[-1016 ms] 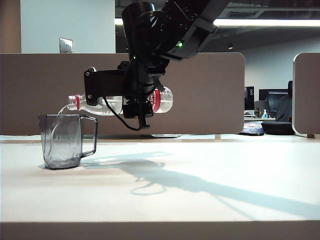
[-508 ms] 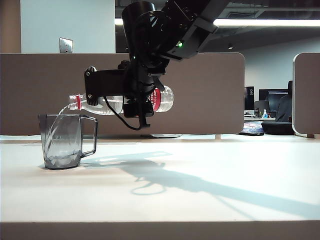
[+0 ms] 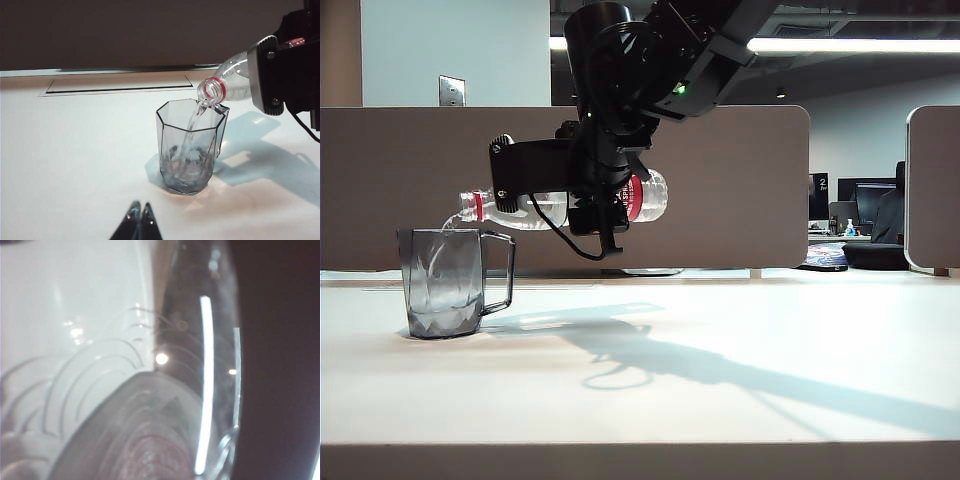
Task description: Pick up the mineral water bottle on the table and pour water into the mug until it's half full.
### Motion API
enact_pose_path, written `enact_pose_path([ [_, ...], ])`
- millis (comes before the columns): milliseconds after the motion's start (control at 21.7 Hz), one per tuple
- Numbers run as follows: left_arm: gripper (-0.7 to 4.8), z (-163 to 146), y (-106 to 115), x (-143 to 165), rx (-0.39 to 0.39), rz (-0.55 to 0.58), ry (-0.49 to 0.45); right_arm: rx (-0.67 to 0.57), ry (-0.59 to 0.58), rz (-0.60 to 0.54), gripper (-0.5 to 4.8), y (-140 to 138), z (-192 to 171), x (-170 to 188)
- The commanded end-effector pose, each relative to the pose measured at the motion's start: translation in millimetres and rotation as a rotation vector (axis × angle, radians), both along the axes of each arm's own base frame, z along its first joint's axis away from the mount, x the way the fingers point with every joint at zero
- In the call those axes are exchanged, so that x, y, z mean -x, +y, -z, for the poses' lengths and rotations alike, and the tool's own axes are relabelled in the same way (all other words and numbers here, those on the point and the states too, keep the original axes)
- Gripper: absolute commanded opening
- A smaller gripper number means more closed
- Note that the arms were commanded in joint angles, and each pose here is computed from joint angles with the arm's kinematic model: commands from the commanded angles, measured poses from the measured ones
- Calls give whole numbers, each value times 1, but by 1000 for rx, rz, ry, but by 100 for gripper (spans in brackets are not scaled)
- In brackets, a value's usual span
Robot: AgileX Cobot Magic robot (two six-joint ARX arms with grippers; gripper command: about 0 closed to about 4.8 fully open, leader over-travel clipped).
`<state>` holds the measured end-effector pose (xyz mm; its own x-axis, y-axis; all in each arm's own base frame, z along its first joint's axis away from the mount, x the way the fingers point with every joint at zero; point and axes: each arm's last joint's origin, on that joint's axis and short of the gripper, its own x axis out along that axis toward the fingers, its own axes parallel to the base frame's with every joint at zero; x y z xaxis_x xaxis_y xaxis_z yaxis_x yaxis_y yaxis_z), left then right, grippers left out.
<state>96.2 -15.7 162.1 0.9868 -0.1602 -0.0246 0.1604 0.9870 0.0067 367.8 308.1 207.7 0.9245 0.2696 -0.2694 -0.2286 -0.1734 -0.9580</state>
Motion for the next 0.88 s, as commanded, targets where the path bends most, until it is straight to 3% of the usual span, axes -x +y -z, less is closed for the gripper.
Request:
enact_pose_path([
  [46,-5,-2,0,0,1,3,-9,-44,-57,13,269,-1,-14,-1],
  [877,-5,-2,0,0,1,3,-9,-25,-70,24,269,-2,-15,-2],
])
